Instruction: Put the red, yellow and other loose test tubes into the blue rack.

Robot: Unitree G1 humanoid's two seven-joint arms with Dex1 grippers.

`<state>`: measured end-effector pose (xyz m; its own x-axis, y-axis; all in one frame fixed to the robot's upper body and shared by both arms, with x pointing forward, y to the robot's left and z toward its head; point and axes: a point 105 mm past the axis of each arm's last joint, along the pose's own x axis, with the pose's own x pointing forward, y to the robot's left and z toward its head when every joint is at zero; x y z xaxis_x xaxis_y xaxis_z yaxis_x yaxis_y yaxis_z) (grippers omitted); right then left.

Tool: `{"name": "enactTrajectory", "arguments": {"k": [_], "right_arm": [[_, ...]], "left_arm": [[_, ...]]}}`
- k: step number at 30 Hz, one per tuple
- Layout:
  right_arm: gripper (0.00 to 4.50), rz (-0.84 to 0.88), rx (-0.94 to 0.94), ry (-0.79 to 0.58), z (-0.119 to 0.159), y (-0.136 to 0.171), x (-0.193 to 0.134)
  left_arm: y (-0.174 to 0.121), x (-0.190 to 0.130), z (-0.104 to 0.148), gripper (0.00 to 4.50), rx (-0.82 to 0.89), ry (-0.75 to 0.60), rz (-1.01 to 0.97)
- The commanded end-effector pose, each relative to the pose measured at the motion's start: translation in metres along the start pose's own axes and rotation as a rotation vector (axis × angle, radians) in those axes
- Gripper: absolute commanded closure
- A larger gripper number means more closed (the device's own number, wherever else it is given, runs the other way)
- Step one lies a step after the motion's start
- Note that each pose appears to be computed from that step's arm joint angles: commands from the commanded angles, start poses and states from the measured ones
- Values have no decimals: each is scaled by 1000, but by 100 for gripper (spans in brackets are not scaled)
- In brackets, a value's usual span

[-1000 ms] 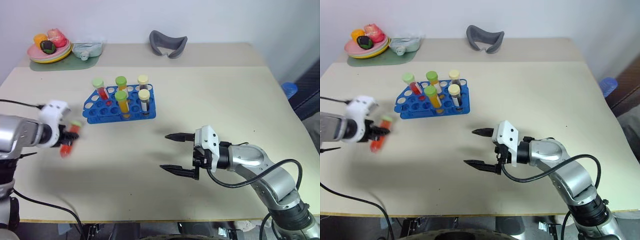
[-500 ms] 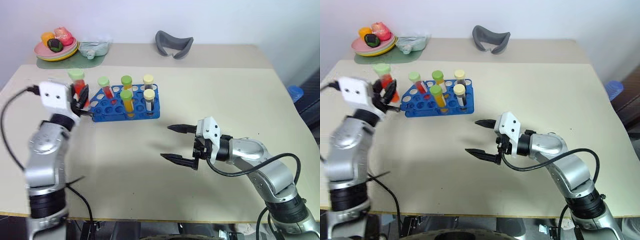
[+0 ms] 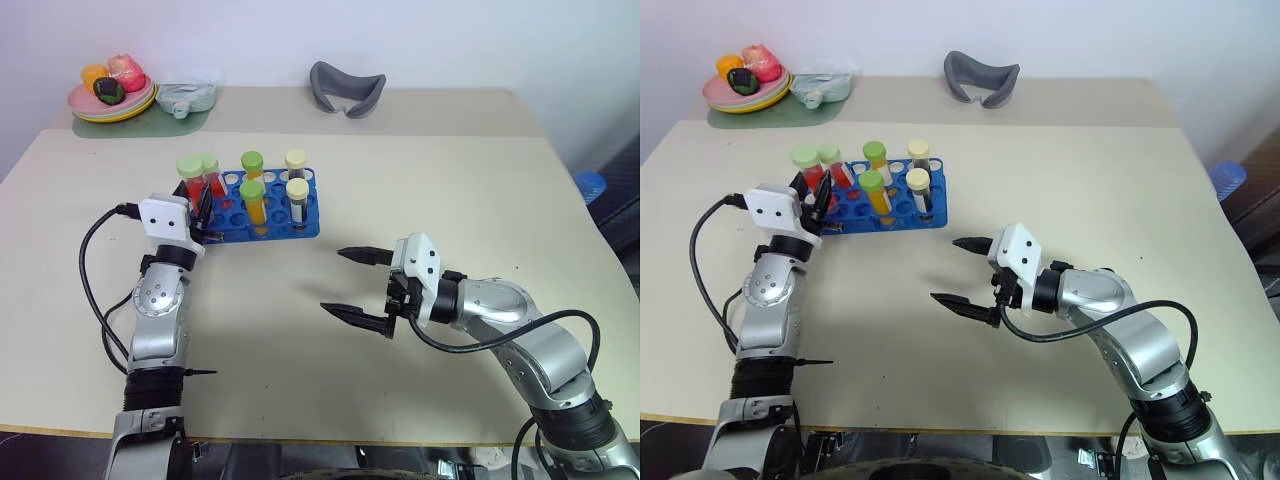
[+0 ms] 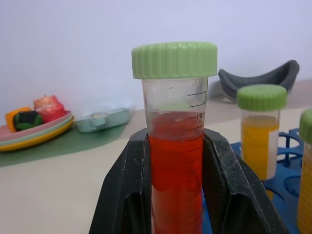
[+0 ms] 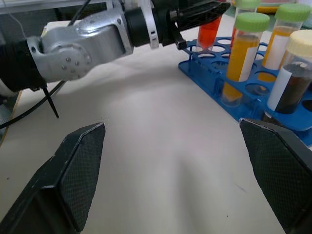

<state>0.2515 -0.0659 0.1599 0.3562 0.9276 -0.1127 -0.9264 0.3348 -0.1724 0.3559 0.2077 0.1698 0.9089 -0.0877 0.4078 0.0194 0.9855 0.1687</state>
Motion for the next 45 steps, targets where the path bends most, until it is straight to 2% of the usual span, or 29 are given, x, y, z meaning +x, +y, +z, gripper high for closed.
{"name": "enactTrajectory", "arguments": {"k": [1,7,19,33,42,45], "right_arm": [[0,6,-26,-37,10,5,0],[0,6,-23,-39,10,5,1],[0,7,-17,-41,10,4,1],[0,14,-18,-42,10,5,3],[0,13,-13,-43,10,5,2],[0,16,-13,-44,10,5,3]], "left_arm": [[-5,4,5,373,-29,-37,-6],[-12,4,4,373,-62,-34,-7],[-6,-13,3,373,-67,-10,13],[-23,-2,9,373,-107,-16,-6],[-21,-3,4,373,-89,3,2],[-19,-3,4,228,-93,3,3]]}}
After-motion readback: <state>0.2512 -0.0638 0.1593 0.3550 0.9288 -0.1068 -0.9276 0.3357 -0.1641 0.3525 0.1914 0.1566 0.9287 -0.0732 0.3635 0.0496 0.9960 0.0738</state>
